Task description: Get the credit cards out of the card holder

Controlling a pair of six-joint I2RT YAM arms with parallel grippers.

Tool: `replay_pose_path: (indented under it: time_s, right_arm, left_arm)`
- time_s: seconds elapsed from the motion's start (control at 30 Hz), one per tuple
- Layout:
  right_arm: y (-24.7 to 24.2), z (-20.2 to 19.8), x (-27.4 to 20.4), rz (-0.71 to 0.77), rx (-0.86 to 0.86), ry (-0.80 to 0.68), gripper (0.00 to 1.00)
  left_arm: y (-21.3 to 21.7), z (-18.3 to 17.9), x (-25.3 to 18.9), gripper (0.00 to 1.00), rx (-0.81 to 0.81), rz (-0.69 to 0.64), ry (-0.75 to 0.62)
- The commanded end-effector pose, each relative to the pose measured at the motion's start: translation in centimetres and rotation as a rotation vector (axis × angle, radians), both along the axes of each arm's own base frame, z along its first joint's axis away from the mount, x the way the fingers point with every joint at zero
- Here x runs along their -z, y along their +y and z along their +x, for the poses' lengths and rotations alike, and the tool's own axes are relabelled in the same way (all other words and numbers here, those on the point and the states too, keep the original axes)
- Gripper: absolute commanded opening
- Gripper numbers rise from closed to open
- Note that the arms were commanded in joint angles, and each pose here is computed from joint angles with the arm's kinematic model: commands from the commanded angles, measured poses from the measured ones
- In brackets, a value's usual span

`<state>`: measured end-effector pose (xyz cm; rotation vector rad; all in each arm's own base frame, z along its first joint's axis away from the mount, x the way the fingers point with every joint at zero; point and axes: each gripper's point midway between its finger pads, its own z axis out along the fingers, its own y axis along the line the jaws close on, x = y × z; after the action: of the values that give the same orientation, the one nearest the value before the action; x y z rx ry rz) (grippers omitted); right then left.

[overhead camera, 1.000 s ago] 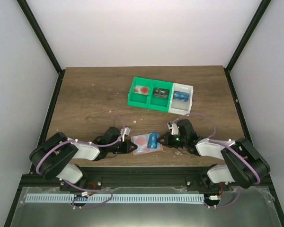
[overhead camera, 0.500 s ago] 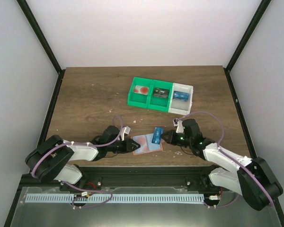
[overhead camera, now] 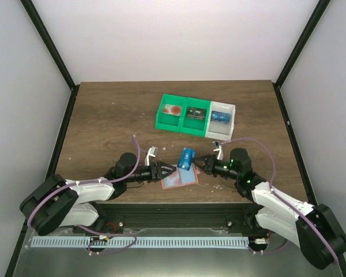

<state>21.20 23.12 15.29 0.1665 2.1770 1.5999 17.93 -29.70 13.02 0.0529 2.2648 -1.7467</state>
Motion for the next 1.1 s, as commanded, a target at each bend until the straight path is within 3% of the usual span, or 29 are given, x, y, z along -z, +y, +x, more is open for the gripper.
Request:
replay_pose_path:
  time_s: [0.0, 0.2, 0.4, 0.7, 0.87, 1.07]
  right_arm:
    - [1.3, -0.3, -3.4, 0.095, -0.050, -0.040, 0.00]
    - [2.6, -1.4, -3.8, 0.127, -0.118, -0.039, 0.00]
    - [3.2, -2.2, -3.9, 0.147, -0.157, -0.040, 0.01]
    - [3.3, -2.8, -3.5, 0.127, -0.182, -0.049, 0.01]
    - [3.1, -3.3, -3.7, 0.057, -0.217, -0.137, 0.15]
    - [1.5, -2.5, -4.5, -0.174, -0.244, -0.245, 0.26]
  left_arm:
    - [-0.3, -0.6, -3.6, 0.66, 0.022, -0.153, -0.029]
    - [-0.4, -0.6, -4.4, 0.51, 0.025, -0.184, -0.045]
    - [-0.3, -0.5, -3.8, 0.46, 0.018, -0.177, -0.032]
    - [-0.3, -0.7, -3.7, 0.00, 0.025, -0.197, -0.037]
    - [0.1, -1.3, -3.3, 0.00, 0.060, -0.187, -0.066]
    - [0.1, -3.6, -2.8, 0.00, 0.215, -0.145, -0.120]
